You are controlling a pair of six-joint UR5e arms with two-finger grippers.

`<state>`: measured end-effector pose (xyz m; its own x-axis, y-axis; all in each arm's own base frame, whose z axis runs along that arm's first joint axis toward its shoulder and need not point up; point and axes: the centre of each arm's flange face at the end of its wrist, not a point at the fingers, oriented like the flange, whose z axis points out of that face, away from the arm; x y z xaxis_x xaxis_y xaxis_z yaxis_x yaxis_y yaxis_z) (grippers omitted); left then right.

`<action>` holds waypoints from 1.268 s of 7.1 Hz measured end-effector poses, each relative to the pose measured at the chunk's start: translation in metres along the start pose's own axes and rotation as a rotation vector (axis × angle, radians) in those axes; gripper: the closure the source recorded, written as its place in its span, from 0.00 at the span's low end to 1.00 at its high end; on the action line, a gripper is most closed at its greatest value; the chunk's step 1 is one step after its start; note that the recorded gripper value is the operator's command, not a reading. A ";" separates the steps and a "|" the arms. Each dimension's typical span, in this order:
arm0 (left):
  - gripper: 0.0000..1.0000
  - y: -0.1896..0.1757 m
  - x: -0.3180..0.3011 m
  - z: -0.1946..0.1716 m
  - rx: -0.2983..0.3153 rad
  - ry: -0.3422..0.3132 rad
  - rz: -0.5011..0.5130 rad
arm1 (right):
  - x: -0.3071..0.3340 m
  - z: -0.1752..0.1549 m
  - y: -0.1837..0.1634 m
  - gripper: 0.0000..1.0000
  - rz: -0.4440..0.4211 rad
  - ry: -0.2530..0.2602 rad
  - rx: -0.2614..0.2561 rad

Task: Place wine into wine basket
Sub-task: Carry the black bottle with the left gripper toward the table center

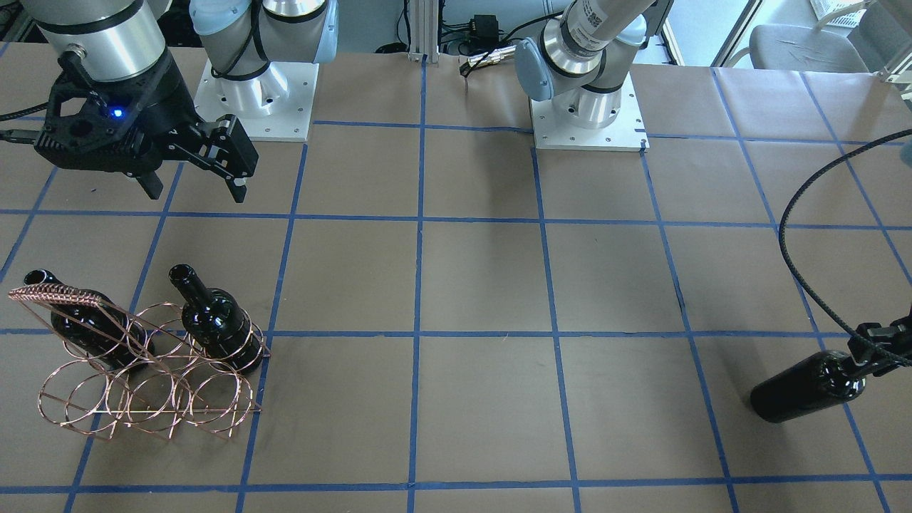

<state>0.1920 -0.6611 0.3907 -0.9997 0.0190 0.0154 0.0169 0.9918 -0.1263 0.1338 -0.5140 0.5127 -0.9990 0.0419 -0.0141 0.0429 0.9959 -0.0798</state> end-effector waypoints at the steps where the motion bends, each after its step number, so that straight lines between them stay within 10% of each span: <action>1: 1.00 -0.003 0.031 -0.011 0.004 -0.001 -0.015 | 0.000 0.000 0.000 0.00 0.000 0.000 0.000; 9: 1.00 0.087 0.372 -0.026 -0.061 0.052 -0.216 | 0.000 0.001 0.000 0.00 0.000 0.000 -0.002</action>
<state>-0.1775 -0.5646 0.4116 -0.9780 -0.1897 0.0867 -0.1948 0.9793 -0.0545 0.1339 -0.5145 0.5119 -0.9990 0.0419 -0.0140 0.0429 0.9960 -0.0783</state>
